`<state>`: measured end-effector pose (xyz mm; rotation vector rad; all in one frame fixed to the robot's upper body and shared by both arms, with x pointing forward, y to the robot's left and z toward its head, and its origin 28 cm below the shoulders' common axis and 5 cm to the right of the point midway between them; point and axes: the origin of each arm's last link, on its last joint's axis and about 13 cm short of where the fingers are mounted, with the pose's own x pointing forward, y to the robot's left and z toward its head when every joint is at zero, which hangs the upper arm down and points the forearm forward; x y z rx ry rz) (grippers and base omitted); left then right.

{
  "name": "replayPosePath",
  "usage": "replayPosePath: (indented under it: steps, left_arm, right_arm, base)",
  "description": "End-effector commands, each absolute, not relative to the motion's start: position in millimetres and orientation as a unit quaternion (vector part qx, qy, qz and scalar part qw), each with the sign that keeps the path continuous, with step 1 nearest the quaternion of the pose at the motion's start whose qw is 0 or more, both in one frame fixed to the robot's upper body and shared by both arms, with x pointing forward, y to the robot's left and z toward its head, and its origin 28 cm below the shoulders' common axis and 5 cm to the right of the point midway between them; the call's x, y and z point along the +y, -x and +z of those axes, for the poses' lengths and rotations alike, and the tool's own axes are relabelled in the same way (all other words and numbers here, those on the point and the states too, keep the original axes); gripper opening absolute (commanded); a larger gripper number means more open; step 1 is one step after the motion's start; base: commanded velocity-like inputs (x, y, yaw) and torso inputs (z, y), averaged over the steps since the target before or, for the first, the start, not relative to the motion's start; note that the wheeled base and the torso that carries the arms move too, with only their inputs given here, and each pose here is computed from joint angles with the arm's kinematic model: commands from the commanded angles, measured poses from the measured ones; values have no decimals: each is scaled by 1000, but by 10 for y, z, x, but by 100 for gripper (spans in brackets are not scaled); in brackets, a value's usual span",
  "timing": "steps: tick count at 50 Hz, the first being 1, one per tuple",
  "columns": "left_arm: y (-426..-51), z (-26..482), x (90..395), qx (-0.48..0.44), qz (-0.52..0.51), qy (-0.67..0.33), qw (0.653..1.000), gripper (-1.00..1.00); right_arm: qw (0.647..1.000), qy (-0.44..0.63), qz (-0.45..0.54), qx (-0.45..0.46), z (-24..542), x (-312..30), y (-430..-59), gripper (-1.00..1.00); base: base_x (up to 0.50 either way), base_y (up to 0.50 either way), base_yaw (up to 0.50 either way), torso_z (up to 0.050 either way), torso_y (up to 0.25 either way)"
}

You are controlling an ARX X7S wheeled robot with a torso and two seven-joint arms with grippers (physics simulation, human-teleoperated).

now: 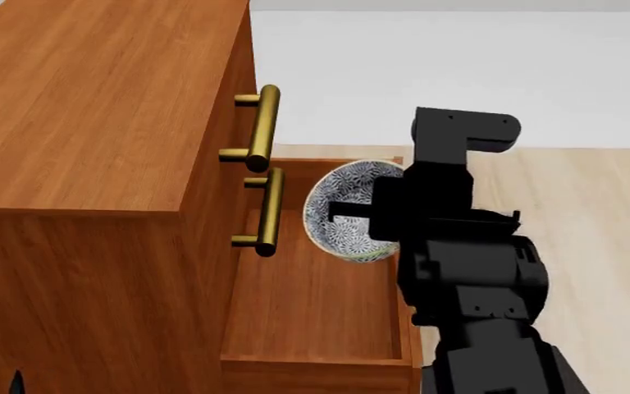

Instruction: Put the bowl in the bottom drawer of the cabinet.

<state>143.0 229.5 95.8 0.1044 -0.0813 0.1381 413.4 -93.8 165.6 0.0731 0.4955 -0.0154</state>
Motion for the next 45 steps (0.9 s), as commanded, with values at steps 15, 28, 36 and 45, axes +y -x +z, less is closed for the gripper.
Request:
replayPosePath:
  steps: [15, 28, 36, 45]
  left_arm:
    - [-1427, 944, 2299, -37, 72, -50, 995, 100]
    - [-1429, 946, 2303, -37, 73, -49, 995, 100]
    - [-1428, 957, 2303, -38, 73, -50, 995, 100]
    - [-1424, 972, 2312, -39, 73, -49, 995, 100]
  right_arm:
    - [965, -7, 17, 262, 1488, -794, -4109, -100]
    - [962, 5, 22, 272, 1389, -736, -4073, -100]
    - [959, 8, 31, 280, 1338, -685, -4048, -100]
    - [957, 8, 38, 288, 1289, -646, -4023, -100]
  base:
    - [0, 0, 0, 0, 0]
    - [0, 0, 0, 0, 2]
    - [0, 0, 0, 0, 0]
    - [0, 0, 0, 0, 0]
